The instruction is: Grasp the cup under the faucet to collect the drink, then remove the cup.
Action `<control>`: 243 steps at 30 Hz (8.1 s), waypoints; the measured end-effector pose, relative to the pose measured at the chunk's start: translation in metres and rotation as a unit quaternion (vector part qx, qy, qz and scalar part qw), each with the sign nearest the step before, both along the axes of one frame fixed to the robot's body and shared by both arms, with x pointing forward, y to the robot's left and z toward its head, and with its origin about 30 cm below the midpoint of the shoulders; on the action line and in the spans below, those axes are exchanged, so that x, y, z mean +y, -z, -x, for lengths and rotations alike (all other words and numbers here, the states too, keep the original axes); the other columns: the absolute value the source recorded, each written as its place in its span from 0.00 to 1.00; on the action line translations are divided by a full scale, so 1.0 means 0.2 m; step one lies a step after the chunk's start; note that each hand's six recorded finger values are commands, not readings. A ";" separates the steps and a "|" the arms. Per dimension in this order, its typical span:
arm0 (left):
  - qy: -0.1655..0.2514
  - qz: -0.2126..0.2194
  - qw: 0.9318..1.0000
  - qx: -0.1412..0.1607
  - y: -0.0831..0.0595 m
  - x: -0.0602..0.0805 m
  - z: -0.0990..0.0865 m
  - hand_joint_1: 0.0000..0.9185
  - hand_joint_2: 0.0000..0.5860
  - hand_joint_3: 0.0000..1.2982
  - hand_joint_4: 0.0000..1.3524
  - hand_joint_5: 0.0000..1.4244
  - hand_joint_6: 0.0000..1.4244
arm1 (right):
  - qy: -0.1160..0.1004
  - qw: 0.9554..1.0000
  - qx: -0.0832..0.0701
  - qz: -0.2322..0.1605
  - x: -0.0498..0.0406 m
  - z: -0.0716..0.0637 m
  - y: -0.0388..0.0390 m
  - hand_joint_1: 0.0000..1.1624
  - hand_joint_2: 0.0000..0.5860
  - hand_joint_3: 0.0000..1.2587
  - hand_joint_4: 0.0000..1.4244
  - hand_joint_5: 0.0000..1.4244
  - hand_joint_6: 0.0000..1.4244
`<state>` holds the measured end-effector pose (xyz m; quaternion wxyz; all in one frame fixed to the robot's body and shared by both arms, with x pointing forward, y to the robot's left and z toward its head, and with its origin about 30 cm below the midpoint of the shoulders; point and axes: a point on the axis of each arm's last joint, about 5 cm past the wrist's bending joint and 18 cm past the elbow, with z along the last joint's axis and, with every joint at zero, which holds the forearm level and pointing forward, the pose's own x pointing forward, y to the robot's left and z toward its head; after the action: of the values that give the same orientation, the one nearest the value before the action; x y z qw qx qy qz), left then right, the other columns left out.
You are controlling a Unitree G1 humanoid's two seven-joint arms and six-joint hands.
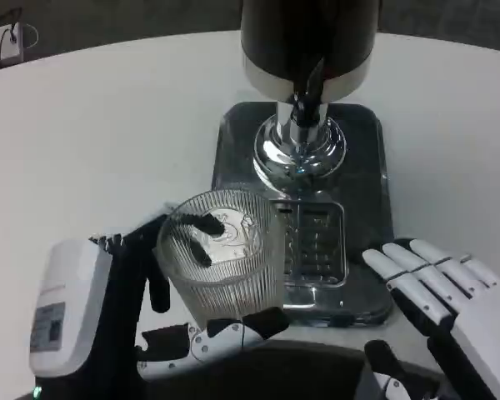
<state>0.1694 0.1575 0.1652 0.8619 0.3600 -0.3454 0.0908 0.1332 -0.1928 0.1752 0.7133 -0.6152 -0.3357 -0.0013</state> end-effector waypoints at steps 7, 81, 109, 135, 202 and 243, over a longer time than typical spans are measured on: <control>-0.004 -0.004 1.000 -0.007 -0.01 0.00 -0.02 0.88 0.00 0.78 0.79 0.83 1.00 | 0.001 1.000 0.003 0.000 -0.001 0.01 0.003 0.37 0.93 0.14 0.12 0.12 0.19; 0.020 -0.062 0.998 0.022 0.01 -0.13 -0.67 0.00 0.00 0.11 0.10 0.32 0.32 | 0.045 0.998 0.025 -0.022 -0.053 0.09 -0.012 0.38 0.92 0.14 0.12 0.13 0.19; 0.125 0.069 0.989 -0.027 -0.26 -0.03 -0.17 0.00 0.24 0.00 0.00 0.00 0.00 | 0.038 0.998 0.048 -0.024 -0.032 0.13 0.007 0.38 0.91 0.13 0.12 0.13 0.19; 0.201 -0.024 0.979 -0.001 -0.49 -0.11 -0.17 0.00 0.42 0.00 0.00 0.00 0.00 | 0.029 0.998 0.051 -0.028 0.012 0.13 0.027 0.38 0.93 0.13 0.12 0.13 0.19; 0.097 -0.313 0.945 0.011 -0.64 -0.13 -0.15 0.00 0.29 0.00 0.00 0.00 0.00 | 0.031 0.990 0.094 -0.102 0.020 0.06 0.027 0.36 0.86 0.13 0.11 0.13 0.20; 0.090 -0.335 0.938 0.006 -0.65 -0.11 -0.14 0.00 0.30 0.00 0.00 0.00 0.00 | 0.022 0.980 0.106 -0.166 0.047 -0.09 0.008 0.41 0.57 0.05 0.08 0.11 0.18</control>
<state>0.1975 0.1355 0.2956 0.6981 0.5955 -0.3819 -0.1104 0.1512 -0.1834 0.1736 0.8368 -0.4923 -0.2393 -0.0073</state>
